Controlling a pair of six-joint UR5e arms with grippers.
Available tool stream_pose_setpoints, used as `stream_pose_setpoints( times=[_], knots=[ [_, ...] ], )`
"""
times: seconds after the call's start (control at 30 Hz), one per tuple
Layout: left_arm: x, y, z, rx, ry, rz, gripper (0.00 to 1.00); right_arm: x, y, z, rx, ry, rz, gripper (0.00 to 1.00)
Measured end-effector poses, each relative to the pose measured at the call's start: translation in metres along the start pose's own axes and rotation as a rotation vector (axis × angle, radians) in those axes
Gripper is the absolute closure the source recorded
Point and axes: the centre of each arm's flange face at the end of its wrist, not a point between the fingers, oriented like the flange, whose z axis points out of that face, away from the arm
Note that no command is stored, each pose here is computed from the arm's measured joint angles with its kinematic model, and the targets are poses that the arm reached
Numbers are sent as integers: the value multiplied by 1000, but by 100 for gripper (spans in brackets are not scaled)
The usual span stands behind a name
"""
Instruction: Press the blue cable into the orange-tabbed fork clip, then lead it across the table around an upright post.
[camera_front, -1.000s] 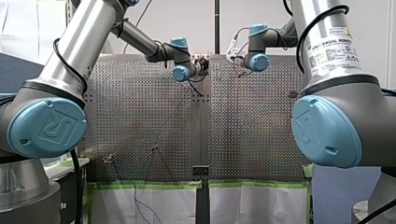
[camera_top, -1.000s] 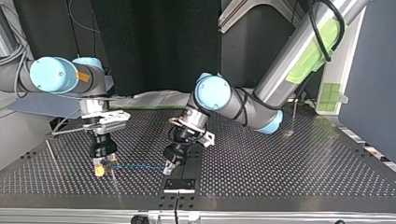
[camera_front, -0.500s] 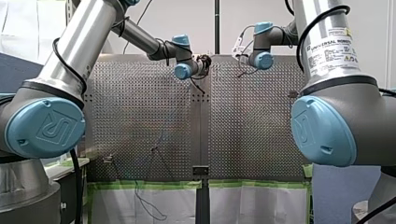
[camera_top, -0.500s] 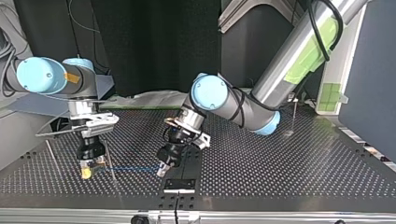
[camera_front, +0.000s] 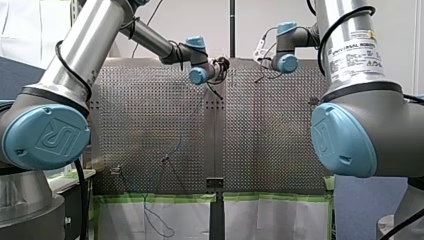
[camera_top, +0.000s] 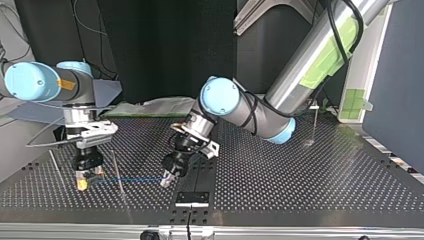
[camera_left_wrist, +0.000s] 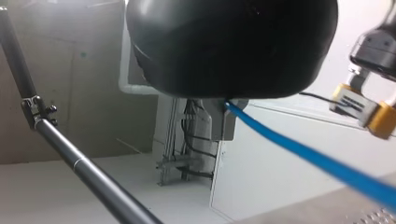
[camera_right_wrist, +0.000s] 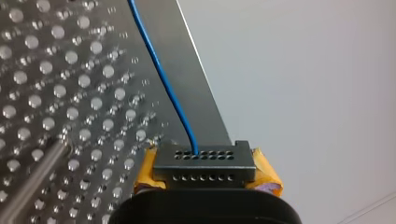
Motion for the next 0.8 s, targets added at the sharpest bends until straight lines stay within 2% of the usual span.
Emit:
stream_pose_setpoints(
  times=[0.27, 0.4, 0.6, 0.8],
  knots=[
    [1, -15, 6, 31, -1, -26, 100, 3, 15, -2, -36, -16, -5, 100],
    [12, -16, 7, 31, 18, -32, 100, 5, 21, -3, -49, -16, -4, 100],
    [37, -7, 10, -11, 59, 2, 100, 6, 32, -5, -76, -22, -9, 100],
    [43, 0, 9, -31, 68, 18, 100, 8, 47, -7, -111, -18, -16, 100]
  ],
)
